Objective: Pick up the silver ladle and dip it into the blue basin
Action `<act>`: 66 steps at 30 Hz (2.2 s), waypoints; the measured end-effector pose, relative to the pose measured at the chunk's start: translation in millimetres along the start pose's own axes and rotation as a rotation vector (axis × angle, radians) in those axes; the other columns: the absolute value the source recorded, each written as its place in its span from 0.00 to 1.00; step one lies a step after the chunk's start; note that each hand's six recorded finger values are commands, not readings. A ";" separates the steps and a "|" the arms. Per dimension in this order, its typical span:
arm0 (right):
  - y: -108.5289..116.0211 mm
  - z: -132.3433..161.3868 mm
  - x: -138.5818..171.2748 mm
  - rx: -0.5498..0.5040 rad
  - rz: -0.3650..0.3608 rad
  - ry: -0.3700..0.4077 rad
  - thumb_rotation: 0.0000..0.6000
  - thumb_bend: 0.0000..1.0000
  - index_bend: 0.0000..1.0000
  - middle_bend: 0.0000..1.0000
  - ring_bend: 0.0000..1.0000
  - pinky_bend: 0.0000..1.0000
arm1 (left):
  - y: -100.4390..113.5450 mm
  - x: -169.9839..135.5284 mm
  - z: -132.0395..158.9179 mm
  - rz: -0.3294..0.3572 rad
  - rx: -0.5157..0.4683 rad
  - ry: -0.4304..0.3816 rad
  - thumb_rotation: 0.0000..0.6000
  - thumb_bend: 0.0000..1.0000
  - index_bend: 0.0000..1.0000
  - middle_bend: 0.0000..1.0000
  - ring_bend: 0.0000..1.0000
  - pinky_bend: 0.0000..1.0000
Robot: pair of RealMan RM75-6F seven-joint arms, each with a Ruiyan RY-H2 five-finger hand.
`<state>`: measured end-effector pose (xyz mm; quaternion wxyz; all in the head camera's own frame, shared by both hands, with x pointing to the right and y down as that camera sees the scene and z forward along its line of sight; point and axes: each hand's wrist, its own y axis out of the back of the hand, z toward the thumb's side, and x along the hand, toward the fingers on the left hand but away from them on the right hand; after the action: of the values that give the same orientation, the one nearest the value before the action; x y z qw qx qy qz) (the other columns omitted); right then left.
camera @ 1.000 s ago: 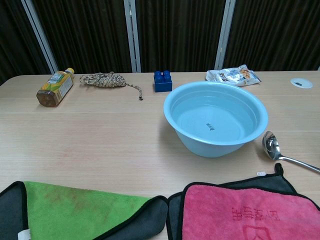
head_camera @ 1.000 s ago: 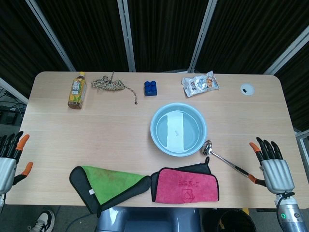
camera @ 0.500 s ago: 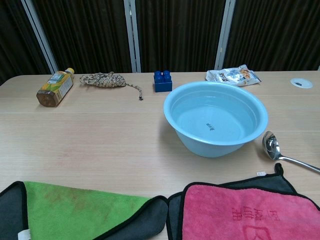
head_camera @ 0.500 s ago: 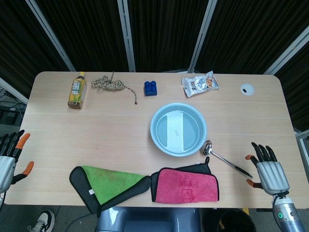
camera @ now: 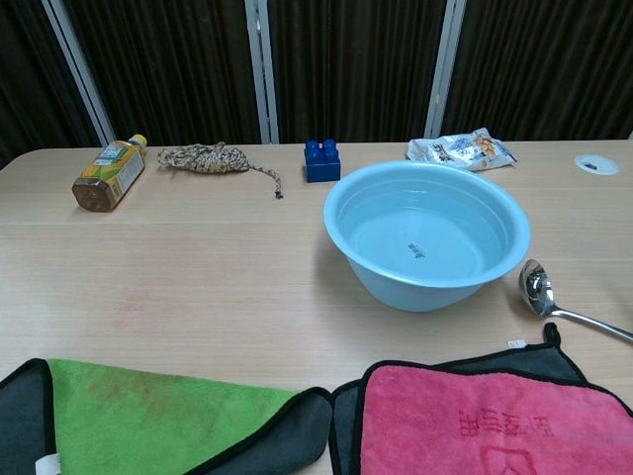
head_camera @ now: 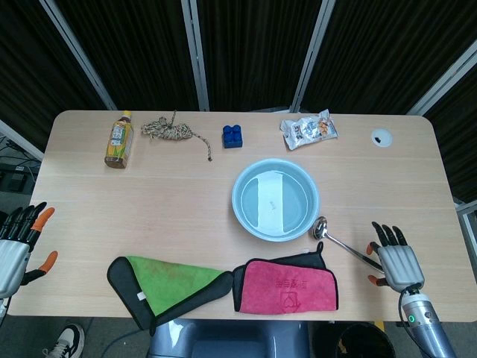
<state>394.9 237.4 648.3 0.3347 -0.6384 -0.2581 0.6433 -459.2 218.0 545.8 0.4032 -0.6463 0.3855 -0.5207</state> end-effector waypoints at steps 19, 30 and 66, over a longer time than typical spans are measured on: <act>-28.0 14.7 -32.5 0.021 0.024 0.008 1.00 0.17 0.43 0.00 0.00 0.00 | -3.4 2.8 -2.9 -0.021 0.003 0.012 1.00 0.35 0.00 0.00 0.00 0.00; -44.2 18.3 -51.4 0.028 0.069 0.001 1.00 0.17 0.43 0.00 0.00 0.00 | -7.2 7.7 -4.5 -0.044 0.007 0.019 1.00 0.38 0.00 0.00 0.00 0.00; -66.6 26.4 -80.1 0.058 0.117 -0.007 1.00 0.30 0.46 0.00 0.00 0.00 | -7.6 17.1 -10.5 -0.063 -0.001 0.039 1.00 0.49 0.00 0.00 0.00 0.00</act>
<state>372.3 221.8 752.1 0.3140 -0.6402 -0.2025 0.6712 -466.2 203.8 560.4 0.3788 -0.6481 0.3727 -0.5455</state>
